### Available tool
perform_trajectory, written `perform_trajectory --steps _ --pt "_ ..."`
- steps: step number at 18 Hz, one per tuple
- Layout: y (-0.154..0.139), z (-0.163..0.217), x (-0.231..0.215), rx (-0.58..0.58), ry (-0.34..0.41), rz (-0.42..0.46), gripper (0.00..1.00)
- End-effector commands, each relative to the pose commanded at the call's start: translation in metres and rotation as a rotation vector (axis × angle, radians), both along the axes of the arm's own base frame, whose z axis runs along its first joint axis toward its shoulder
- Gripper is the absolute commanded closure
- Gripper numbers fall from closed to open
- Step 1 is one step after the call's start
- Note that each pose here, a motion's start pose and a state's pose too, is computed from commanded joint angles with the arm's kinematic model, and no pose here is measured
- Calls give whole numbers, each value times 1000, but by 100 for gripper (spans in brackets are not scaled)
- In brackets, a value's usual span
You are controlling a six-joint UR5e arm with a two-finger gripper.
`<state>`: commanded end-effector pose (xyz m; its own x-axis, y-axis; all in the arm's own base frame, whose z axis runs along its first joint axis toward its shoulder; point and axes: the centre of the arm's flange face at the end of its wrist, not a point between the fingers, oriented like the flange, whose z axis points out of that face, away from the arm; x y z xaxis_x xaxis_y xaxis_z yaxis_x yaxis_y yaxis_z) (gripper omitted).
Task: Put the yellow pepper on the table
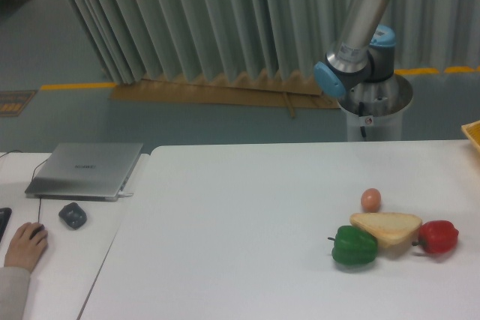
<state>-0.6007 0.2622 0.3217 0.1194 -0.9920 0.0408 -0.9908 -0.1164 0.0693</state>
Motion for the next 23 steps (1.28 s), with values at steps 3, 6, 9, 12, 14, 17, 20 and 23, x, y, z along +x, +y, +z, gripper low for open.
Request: perform_trajectory --steps 3,6,9,12,14,17,20,23 --pt "-4 -5 -1 -13 15 -7 0" --pt "-5 -13 0 -21 7 -8 0" --pt "-5 -21 2 -22 2 -8 0" --pt "-4 -22 1 -20 10 -7 0" --pt "-7 -27 -1 -21 5 -4 0" --pt "-13 -28 -3 -22 2 10 3" --pt "-15 -30 -3 -37 2 28 46" --pt "-17 -28 -3 -54 7 45 57"
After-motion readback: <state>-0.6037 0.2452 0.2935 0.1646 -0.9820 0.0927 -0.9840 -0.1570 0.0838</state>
